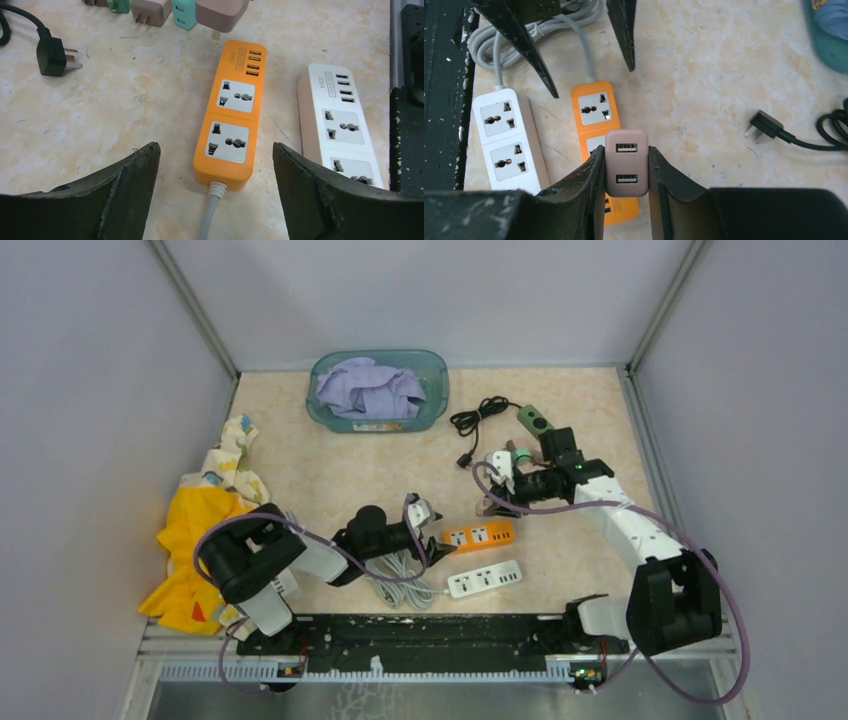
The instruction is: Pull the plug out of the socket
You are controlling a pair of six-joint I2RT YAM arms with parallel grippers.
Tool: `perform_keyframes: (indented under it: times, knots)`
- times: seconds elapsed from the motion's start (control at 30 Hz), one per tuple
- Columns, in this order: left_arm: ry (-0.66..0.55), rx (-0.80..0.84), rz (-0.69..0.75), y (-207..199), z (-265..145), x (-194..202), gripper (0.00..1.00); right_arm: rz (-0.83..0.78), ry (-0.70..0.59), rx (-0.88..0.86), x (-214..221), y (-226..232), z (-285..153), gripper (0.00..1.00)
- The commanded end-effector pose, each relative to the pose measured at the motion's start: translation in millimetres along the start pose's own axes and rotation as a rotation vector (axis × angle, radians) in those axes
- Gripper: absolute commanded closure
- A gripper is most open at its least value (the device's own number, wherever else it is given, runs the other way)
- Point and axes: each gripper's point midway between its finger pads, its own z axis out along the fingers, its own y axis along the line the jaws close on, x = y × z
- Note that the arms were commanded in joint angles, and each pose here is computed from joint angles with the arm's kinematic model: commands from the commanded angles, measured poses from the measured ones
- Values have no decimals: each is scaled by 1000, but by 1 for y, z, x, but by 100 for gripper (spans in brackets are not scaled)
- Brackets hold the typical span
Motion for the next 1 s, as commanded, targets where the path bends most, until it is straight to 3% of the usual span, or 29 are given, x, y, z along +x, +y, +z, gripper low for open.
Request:
perform_keyframes:
  times: [0.0,0.3,0.97]
  knots:
    - [-3,-11,-37,-1,-12,-10,12,-36,-85,105,-31,-22,-25,100]
    - [65,-94,-117,6,-29,-25,12,28,-102,272,-26,-49,-52,100]
    - [15,-181,-171,10,-62,-55,12,163,-114,514,-5,-84,-100,100]
